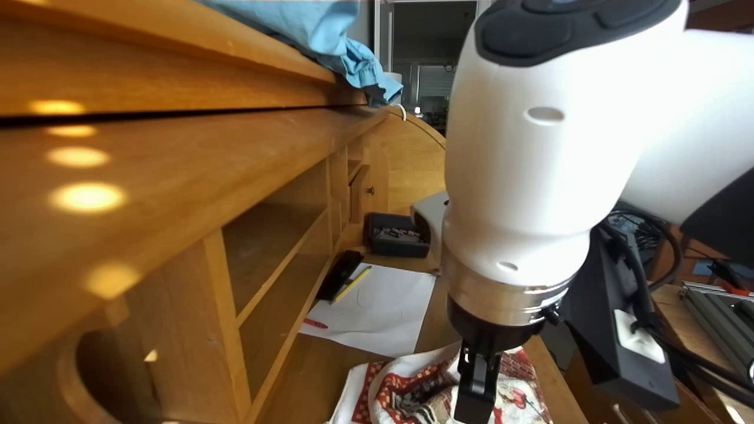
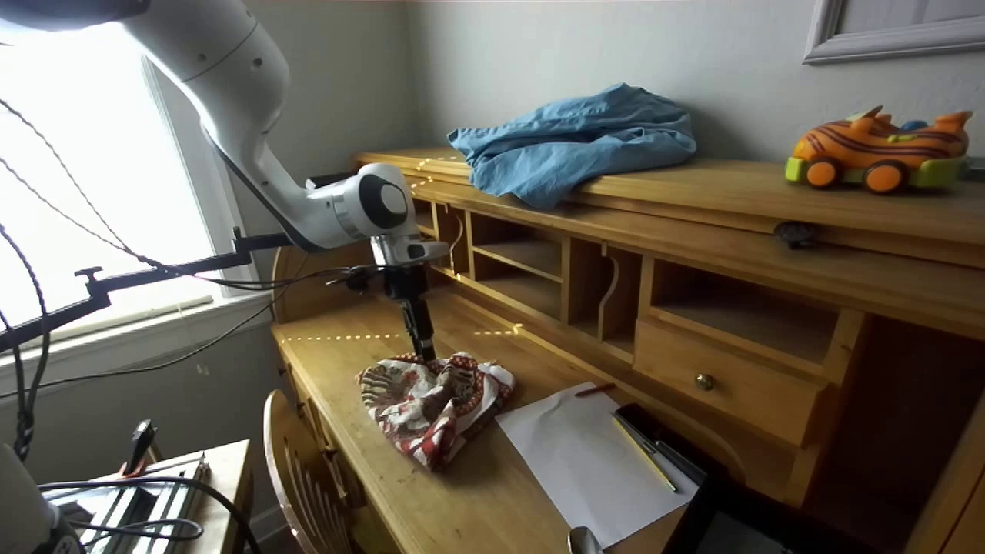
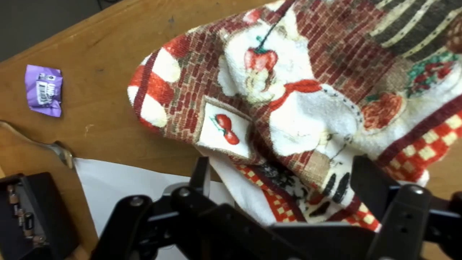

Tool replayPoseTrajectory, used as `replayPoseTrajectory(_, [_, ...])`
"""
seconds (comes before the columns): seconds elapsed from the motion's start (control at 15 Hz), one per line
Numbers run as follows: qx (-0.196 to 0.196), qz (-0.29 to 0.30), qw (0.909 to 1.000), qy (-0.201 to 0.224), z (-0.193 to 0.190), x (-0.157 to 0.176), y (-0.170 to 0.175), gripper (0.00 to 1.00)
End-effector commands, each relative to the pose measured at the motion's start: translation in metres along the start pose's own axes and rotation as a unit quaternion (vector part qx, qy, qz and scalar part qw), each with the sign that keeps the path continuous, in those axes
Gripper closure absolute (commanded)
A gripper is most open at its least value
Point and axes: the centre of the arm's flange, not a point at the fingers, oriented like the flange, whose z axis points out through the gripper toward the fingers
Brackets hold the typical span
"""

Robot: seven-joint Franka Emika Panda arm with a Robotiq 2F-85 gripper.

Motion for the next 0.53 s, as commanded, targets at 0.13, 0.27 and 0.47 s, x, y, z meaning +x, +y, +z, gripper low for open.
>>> replayPoseTrajectory(0.13, [-0.003,0.057,0.9943,0.090,-0.008,-0.031,0.026,0.00])
replayPoseTrajectory(0.27, [0.025,0.080,0.9909,0.105,-0.004,-0.040,0.039,0.00])
replayPoseTrajectory(0.47, [0.070,0.115,0.9823,0.130,0.002,-0.055,0.059,0.00])
